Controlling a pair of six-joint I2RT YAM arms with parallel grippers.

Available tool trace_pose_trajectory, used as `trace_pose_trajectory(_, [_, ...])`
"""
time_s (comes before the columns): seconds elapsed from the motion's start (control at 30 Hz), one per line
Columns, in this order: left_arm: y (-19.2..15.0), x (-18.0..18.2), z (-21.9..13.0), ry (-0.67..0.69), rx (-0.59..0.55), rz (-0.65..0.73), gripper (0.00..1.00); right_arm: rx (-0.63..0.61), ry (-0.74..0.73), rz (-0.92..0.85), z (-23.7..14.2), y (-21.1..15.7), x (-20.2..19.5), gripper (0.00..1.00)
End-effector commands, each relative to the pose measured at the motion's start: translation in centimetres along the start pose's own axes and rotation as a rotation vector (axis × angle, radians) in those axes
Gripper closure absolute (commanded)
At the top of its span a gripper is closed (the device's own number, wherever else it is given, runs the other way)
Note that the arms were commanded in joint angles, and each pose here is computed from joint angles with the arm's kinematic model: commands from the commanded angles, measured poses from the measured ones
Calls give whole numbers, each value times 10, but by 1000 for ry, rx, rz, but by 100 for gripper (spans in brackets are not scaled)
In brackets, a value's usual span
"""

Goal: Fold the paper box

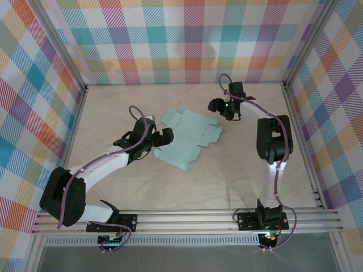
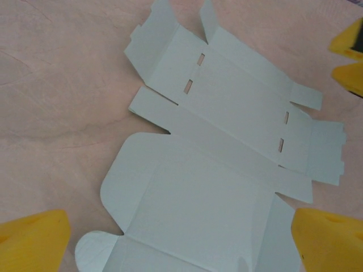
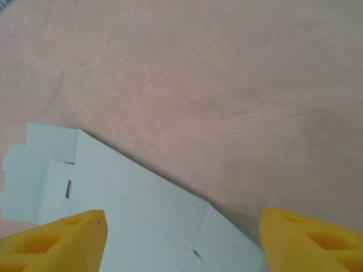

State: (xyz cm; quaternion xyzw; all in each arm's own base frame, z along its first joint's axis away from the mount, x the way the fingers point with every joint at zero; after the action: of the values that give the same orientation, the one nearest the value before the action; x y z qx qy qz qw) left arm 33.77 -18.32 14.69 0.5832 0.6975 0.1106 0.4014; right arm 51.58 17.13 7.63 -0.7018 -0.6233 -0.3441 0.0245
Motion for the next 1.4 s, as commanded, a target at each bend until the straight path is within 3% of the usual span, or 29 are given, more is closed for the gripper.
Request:
trace_pose_trajectory(0.0, [11,-5,-15,-2,-36,31,0,111,79,9,16,-17,19,29])
trace_pose_trajectory(0.13, [10,0,-21,14,-41,32,0,155,95,29,27,-32,18,31])
trace_pose_trajectory(0.37, [7,2,-22,7,-43,15,0,176,86,0,3,-68,13,37])
trace_pose_trajectory(0.53, [3,1,-18,-8,-42,-6,0,204,92,-50,-18,-112,21,52])
trace_pose_trajectory(0.67, [-1,2,-14,-9,-28,-13,0,214,93,-84,-36,-154,33,73])
trace_pose_trajectory(0.77, [-3,3,-12,-10,-23,-14,0,210,99,-107,-47,-176,43,72])
trace_pose_trajectory(0.87, [-3,4,-12,-7,-22,-13,0,185,52,-105,-59,-177,37,52])
trace_pose_trajectory(0.97, [-4,4,-10,-3,-20,-11,0,135,-13,-145,-65,-159,31,46])
trace_pose_trajectory(1.1, [-4,3,-7,-9,-14,-26,0,148,22,-166,-50,-133,44,46])
trace_pose_trajectory(1.37, [-4,21,-22,52,-51,-38,0,256,184,-232,-1,-118,101,57])
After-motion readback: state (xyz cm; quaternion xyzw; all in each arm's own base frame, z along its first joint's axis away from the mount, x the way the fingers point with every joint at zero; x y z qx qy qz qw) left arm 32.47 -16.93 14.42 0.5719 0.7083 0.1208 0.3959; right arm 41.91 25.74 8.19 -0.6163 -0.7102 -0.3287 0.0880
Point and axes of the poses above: each hand's point on the last joint's axis, 136 mm out from that joint toward the fingers, its own z axis out along the fingers, its own x axis along the line the jaws close on, y = z × x, the point moved 1 cm from there along -z, back along the fingers, and after that the axes turned 3 degrees about -z, right-handed, at the moved point
